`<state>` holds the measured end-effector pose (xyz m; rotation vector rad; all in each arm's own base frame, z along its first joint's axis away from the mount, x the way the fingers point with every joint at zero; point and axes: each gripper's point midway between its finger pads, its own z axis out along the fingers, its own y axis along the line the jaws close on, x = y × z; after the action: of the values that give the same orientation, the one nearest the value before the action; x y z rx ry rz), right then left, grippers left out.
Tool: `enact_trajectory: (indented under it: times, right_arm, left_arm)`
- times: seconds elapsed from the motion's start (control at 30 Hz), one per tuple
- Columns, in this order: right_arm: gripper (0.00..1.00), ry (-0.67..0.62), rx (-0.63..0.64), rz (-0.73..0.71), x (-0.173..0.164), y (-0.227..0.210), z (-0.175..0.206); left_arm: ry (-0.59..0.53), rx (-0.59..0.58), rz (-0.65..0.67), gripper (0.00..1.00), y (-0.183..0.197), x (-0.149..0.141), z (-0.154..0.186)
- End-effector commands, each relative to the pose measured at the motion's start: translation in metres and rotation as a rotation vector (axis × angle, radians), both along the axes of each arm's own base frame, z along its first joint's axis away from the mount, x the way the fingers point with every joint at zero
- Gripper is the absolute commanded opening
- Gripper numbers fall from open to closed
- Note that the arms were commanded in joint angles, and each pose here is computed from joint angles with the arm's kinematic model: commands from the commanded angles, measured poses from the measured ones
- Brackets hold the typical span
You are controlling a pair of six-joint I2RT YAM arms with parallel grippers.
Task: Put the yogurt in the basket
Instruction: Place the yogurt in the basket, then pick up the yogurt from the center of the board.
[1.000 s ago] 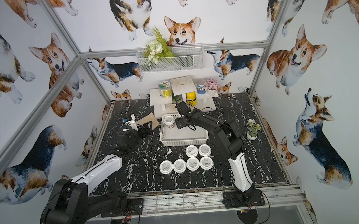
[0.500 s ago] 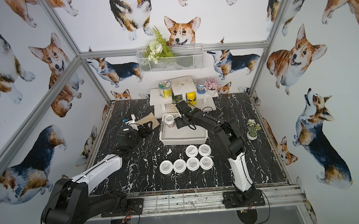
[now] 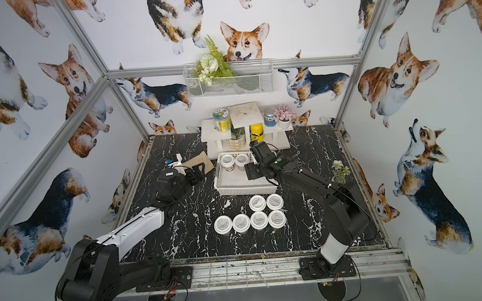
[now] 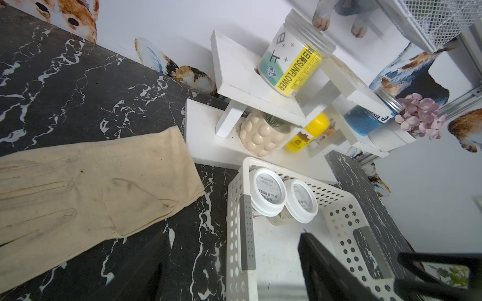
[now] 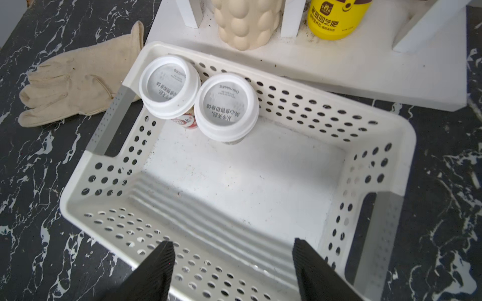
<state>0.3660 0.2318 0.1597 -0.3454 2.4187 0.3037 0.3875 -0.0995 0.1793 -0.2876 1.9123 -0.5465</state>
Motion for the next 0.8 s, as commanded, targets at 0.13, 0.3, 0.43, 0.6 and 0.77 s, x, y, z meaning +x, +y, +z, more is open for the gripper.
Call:
enact_trajectory:
  times: [0.13, 0.3, 0.43, 0.6, 0.77]
  right_arm:
    - [0.78, -0.010, 0.026, -0.019, -0.060, 0.003, 0.002]
    - [0.78, 0.022, 0.020, -0.009, -0.092, 0.008, -0.015]
    - [0.77, 0.042, -0.014, -0.009, -0.101, 0.006, -0.022]
    - [0.77, 0.063, -0.036, -0.015, -0.108, 0.002, -0.029]
    - [0.78, 0.092, -0.065, 0.002, -0.116, 0.002, -0.035]
  left_arm:
    - [-0.041, -0.007, -0.003, 0.83, -0.001, 0.002, 0.011]
    - [-0.039, -0.006, -0.002, 0.83, 0.000, 0.002, 0.010]
    - [-0.040, -0.006, -0.002, 0.83, 0.000, 0.003, 0.010]
    - [-0.039, -0.007, -0.001, 0.83, 0.000, 0.002, 0.010]
    - [-0.040, -0.007, -0.005, 0.82, -0.001, 0.002, 0.010]
